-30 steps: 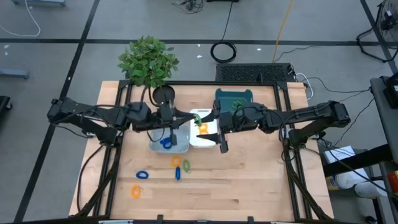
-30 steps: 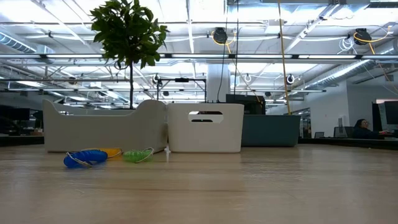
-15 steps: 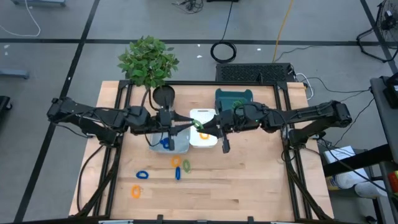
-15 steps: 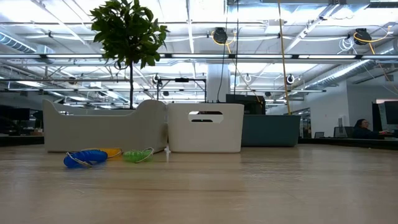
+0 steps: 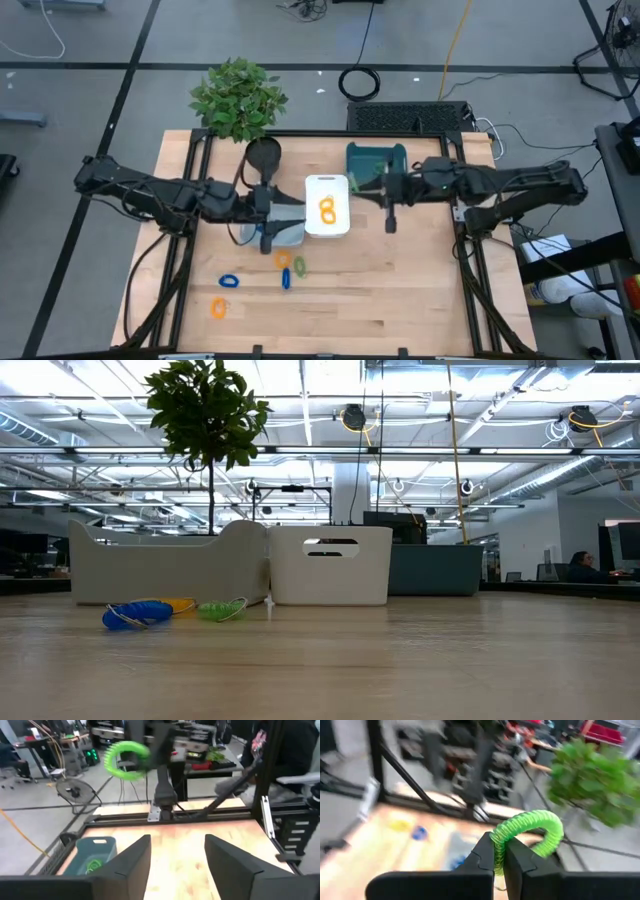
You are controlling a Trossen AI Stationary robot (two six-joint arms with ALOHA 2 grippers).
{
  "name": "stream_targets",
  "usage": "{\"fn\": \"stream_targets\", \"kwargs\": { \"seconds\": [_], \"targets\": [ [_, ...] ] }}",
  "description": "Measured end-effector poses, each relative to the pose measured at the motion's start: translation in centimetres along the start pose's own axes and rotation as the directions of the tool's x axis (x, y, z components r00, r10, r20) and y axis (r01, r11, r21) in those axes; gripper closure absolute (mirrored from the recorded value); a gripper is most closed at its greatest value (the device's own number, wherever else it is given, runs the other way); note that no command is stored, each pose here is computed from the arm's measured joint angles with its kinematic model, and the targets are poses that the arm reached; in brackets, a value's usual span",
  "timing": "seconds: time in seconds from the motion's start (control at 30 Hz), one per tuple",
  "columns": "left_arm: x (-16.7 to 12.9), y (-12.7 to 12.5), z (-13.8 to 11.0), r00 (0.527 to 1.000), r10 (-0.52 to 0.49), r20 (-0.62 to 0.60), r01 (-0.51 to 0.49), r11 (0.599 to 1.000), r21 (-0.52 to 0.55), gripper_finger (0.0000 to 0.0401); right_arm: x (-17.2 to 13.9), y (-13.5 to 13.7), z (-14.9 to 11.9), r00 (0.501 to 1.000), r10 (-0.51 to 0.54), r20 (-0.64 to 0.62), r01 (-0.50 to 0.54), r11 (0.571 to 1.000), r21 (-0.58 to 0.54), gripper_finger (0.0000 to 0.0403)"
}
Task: Sort spring keychains
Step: Put the green spring keychain into the blue bin
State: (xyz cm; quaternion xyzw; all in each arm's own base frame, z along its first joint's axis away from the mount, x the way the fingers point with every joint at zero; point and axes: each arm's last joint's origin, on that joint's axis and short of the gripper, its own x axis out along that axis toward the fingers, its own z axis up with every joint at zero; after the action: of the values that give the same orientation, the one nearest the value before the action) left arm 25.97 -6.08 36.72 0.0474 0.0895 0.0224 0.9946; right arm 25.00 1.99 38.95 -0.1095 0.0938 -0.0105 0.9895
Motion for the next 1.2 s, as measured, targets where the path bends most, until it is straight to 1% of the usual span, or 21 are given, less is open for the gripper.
{"fn": "stream_targets", "kwargs": {
  "seconds": [0.13,0.2,0.33,0.47,0.63,0.7,0.83,0.97,1.13,1.2],
  "targets": [
    [0.0,-0.1,-0.2,0.999,-0.037,-0.022,0.037,0.999,-0.013,0.0188,-0.6,-1.5,-1.2,0.986,-0.107,-0.127,0.091,0.988,-0.121,0.0402],
    [0.0,-0.2,-0.2,0.998,-0.057,-0.018,0.057,0.998,-0.015,0.0186,-0.7,-2.4,-1.9,0.970,-0.154,-0.190,0.119,0.976,-0.184,0.0402],
    [0.0,-0.2,-0.2,0.998,-0.060,-0.015,0.060,0.998,-0.021,0.0185,-0.4,-4.8,-3.2,0.930,-0.243,-0.275,0.164,0.946,-0.281,0.0402],
    [0.0,-0.2,-0.2,0.998,-0.060,-0.018,0.060,0.998,-0.019,0.0185,-0.1,-7.3,-4.5,0.882,-0.317,-0.348,0.195,0.919,-0.344,0.0403],
    [0.0,-0.2,-0.2,0.998,-0.060,-0.019,0.060,0.998,-0.010,0.0185,0.4,-10.2,-6.7,0.802,-0.370,-0.469,0.194,0.904,-0.381,0.0403],
    [0.0,-0.1,-0.2,0.998,-0.058,-0.020,0.058,0.998,-0.009,0.0185,0.6,-11.4,-7.2,0.772,-0.355,-0.528,0.169,0.914,-0.368,0.0403],
    [0.1,0.3,-0.2,0.997,-0.076,-0.020,0.075,0.997,-0.013,0.0185,1.5,-13.6,-8.3,0.709,-0.282,-0.647,0.104,0.948,-0.300,0.0403],
    [0.2,0.6,-0.3,0.997,-0.074,-0.024,0.074,0.997,-0.020,0.0185,2.6,-15.6,-8.9,0.632,-0.238,-0.737,0.063,0.964,-0.258,0.0402],
    [0.3,0.9,-0.5,0.997,-0.065,-0.042,0.064,0.998,-0.020,0.0185,3.7,-17.8,-9.7,0.585,-0.113,-0.803,0.013,0.991,-0.130,0.0402],
    [0.3,0.9,-0.5,0.997,-0.065,-0.050,0.064,0.998,-0.022,0.0185,4.2,-18.6,-10.1,0.555,-0.094,-0.827,0.012,0.994,-0.105,0.0402]
  ]
}}
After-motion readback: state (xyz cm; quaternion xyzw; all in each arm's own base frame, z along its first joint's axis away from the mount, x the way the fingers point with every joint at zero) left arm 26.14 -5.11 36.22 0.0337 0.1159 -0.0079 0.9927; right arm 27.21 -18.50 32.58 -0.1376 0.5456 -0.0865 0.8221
